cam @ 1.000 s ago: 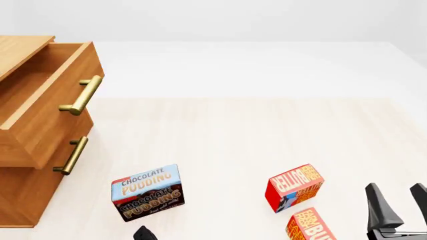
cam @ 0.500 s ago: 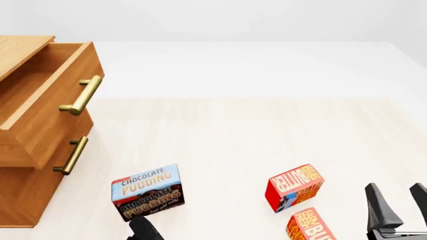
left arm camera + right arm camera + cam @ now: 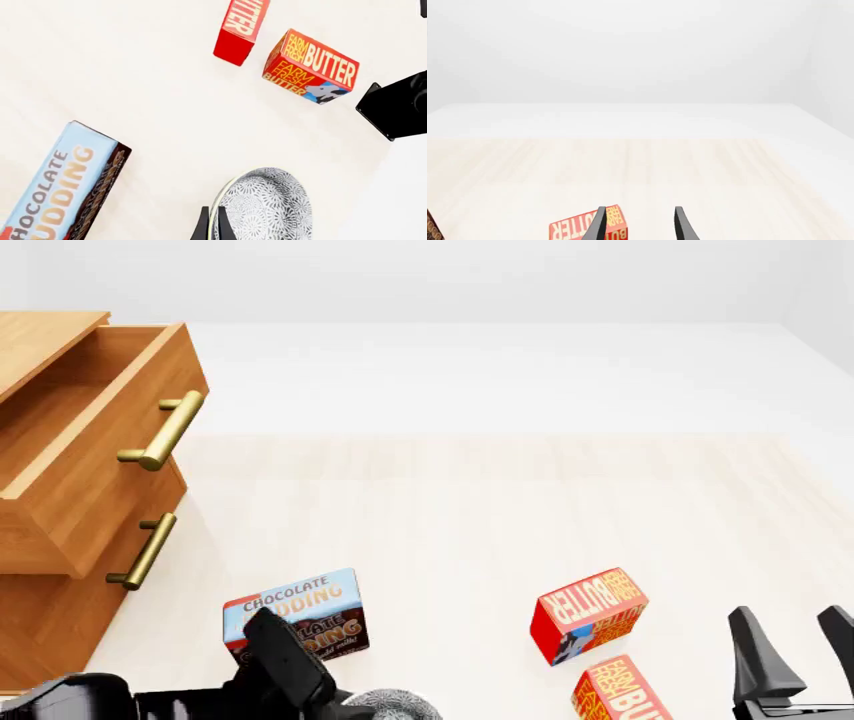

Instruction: Put the bowl in the top drawer of the cabinet.

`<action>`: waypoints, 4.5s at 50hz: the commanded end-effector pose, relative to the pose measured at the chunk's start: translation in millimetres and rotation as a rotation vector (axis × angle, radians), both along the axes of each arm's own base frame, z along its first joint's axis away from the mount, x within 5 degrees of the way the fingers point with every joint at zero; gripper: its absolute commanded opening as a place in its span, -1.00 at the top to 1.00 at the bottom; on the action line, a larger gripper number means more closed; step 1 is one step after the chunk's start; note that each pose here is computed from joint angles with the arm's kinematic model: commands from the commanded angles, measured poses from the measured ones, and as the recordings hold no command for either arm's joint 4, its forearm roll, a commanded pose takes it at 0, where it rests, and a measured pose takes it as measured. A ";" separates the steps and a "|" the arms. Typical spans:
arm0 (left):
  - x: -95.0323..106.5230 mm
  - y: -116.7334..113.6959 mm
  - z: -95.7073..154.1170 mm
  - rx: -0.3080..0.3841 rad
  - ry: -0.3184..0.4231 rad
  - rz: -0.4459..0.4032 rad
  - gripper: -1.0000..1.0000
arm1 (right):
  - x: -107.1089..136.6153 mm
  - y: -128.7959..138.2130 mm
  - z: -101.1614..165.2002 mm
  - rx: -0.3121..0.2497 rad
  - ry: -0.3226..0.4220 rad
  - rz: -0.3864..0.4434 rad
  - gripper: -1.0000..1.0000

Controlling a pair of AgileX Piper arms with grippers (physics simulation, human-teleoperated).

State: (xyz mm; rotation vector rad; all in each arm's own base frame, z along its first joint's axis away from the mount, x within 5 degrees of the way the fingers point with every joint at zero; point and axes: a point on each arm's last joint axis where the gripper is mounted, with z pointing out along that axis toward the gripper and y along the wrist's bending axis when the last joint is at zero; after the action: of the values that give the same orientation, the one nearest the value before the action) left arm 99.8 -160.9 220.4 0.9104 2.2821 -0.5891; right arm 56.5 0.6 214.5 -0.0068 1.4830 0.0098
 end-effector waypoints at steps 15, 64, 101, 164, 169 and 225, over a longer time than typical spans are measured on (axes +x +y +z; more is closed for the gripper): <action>33.9 20.0 135.2 -0.077 -0.224 0.090 1.00 | -0.2 1.2 0.3 -0.002 -0.004 0.022 -1.00; 65.4 55.9 216.8 -0.179 -0.313 0.372 1.00 | -0.4 1.8 0.7 0.000 -0.008 0.032 -1.00; 79.9 99.0 283.9 -0.257 -0.435 0.624 1.00 | -0.5 2.2 0.9 0.000 -0.011 0.039 -1.00; 63.2 172.3 300.6 -0.358 -0.583 1.069 1.00 | -0.5 3.1 1.0 0.002 -0.012 0.055 -1.00; 70.5 183.6 287.6 -0.356 -0.586 1.139 1.00 | -0.6 3.1 1.1 0.002 -0.014 0.056 -1.00; 81.5 244.6 257.1 -0.758 -0.586 1.584 1.00 | -0.6 3.3 1.0 0.001 -0.013 0.058 -1.00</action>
State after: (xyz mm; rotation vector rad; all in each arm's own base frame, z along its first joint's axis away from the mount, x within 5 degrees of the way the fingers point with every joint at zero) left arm 179.7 74.3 469.9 -0.9048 1.3983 -0.2743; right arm 55.9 3.8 215.6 -0.0484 1.4692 0.0576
